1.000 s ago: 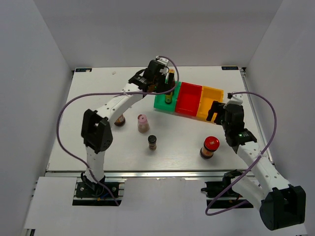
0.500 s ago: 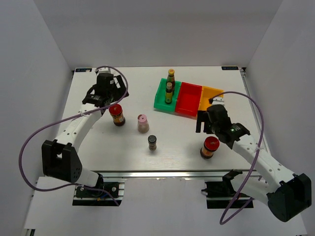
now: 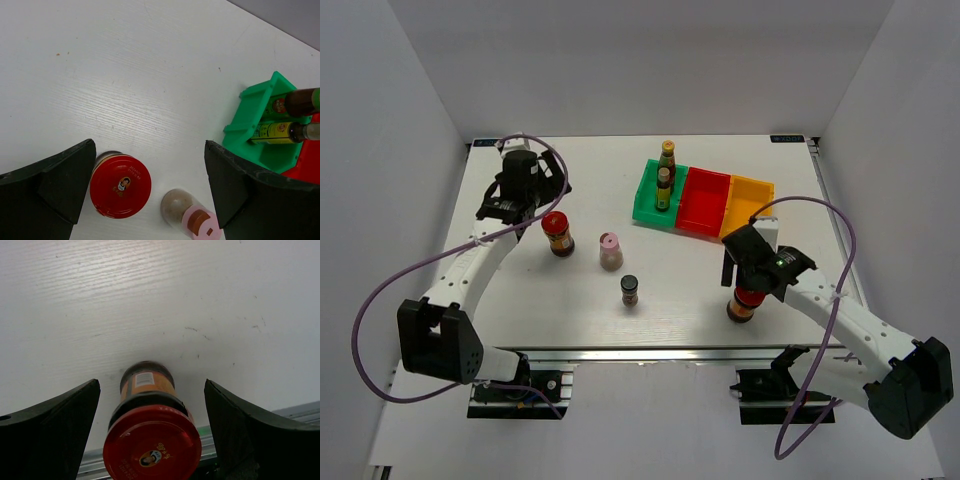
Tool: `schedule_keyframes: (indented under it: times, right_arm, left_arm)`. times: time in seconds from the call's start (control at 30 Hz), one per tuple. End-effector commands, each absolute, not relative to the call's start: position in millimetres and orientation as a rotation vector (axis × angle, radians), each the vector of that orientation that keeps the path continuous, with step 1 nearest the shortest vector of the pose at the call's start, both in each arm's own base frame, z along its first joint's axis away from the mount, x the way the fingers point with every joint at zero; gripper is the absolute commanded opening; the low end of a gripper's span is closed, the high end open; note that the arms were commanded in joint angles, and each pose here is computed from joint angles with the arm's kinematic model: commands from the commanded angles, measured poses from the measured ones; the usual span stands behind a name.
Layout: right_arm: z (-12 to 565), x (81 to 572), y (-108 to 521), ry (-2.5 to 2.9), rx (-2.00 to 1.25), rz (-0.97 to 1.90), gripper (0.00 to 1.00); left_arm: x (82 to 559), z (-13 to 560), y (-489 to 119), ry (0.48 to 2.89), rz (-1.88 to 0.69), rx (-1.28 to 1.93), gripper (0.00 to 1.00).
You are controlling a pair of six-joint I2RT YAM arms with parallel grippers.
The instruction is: Organize the condiment bottles
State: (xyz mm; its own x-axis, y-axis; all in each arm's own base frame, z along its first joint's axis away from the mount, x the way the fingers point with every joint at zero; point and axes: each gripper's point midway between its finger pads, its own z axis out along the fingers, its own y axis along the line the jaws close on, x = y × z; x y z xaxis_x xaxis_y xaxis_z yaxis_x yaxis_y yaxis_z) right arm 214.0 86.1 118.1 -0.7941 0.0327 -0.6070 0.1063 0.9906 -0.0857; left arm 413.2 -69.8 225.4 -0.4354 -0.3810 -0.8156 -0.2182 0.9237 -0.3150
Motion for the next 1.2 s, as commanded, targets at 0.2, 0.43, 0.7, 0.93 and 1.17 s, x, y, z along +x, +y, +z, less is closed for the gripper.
schedule_keyframes:
  times: [0.2, 0.43, 0.7, 0.93, 1.17]
  right_arm:
    - [122.4, 200.6, 79.8, 2.51, 0.187, -0.16, 0.87]
    - [125.2, 193.7, 88.5, 2.543, 0.146, -0.084, 0.48]
    - [142.7, 209.2, 111.0, 2.49, 0.065, 0.049, 0.26]
    - [173.1, 246.5, 146.8, 2.382, -0.028, 0.177, 0.13]
    - [218.5, 302.4, 177.2, 2.275, -0.111, 0.153, 0.13]
  left_arm:
    - [409.0, 238.0, -68.5, 1.993, -0.218, -0.426, 0.98]
    - [407.4, 231.6, -66.8, 2.001, -0.206, -0.431, 0.98]
    - [406.5, 229.1, -67.3, 2.008, -0.208, -0.42, 0.98]
    - [404.4, 236.5, -66.9, 1.984, -0.214, -0.404, 0.98]
    - [404.4, 232.9, -68.3, 1.993, -0.217, -0.391, 0.98]
